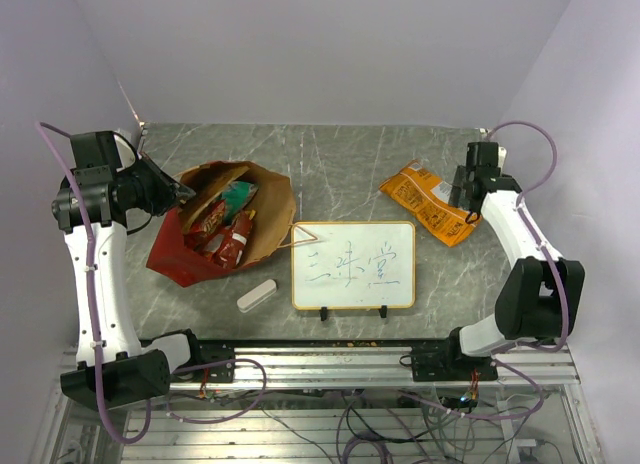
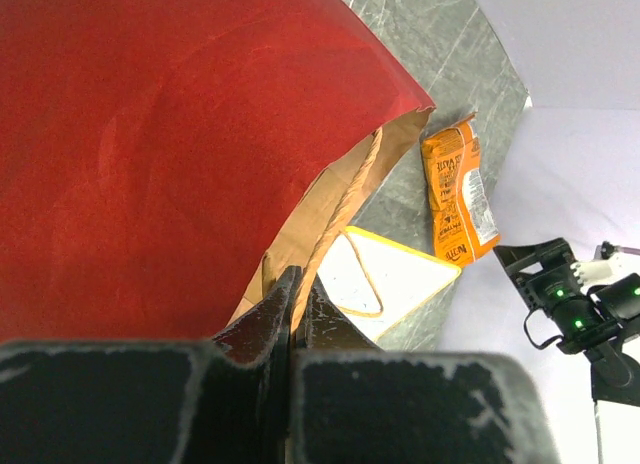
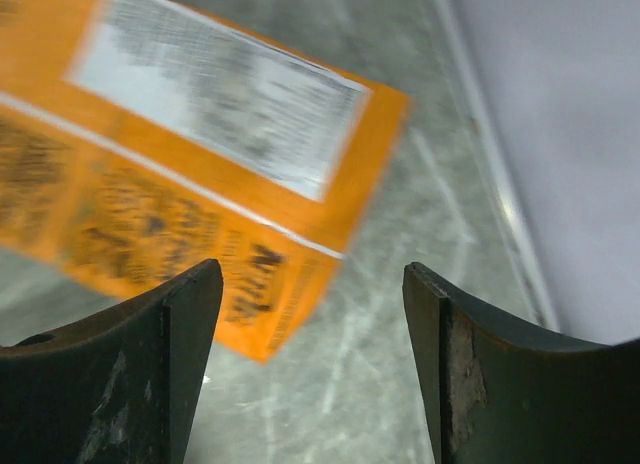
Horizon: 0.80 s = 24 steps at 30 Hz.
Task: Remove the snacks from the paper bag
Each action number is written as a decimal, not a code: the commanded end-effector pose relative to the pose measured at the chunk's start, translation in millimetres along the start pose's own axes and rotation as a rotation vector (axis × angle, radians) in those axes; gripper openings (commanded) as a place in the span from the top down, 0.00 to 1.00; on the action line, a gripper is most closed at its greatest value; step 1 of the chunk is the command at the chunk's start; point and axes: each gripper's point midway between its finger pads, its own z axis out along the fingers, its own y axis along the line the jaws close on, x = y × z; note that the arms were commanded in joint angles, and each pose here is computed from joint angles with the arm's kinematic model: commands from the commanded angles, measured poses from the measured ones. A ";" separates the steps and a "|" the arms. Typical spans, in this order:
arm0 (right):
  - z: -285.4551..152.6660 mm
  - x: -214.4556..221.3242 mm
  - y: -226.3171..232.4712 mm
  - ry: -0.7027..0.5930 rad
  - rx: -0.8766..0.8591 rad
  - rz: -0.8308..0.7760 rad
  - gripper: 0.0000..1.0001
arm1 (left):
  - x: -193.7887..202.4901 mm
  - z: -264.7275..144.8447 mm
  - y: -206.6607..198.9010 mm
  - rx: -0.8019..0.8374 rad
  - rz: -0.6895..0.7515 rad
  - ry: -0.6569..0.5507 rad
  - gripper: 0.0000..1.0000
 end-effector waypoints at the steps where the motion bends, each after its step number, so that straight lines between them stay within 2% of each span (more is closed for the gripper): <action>1: -26.4 -45.7 82.9 -0.105 -0.403 0.043 0.26 | -5.4 -7.3 -10.5 0.043 0.022 -0.022 0.93; 4: -50.0 -63.2 126.2 -0.180 -0.527 0.015 0.22 | -5.5 -7.1 -12.0 0.052 0.021 -0.018 0.93; 8: -52.2 -58.8 157.2 -0.161 -0.641 0.062 0.20 | -6.1 -10.6 -20.0 0.087 0.027 -0.025 0.93; 13: -16.7 -34.6 149.9 -0.060 -0.605 0.178 0.19 | -4.3 -12.9 -24.1 0.113 0.022 -0.028 0.93; 18: 16.9 -13.6 133.0 -0.003 -0.509 0.195 0.18 | -3.3 -12.8 -26.3 0.127 0.017 -0.022 0.93; 24: 36.5 -6.7 148.6 0.039 -0.534 0.207 0.17 | 0.4 -13.1 -29.6 0.154 0.005 -0.011 0.93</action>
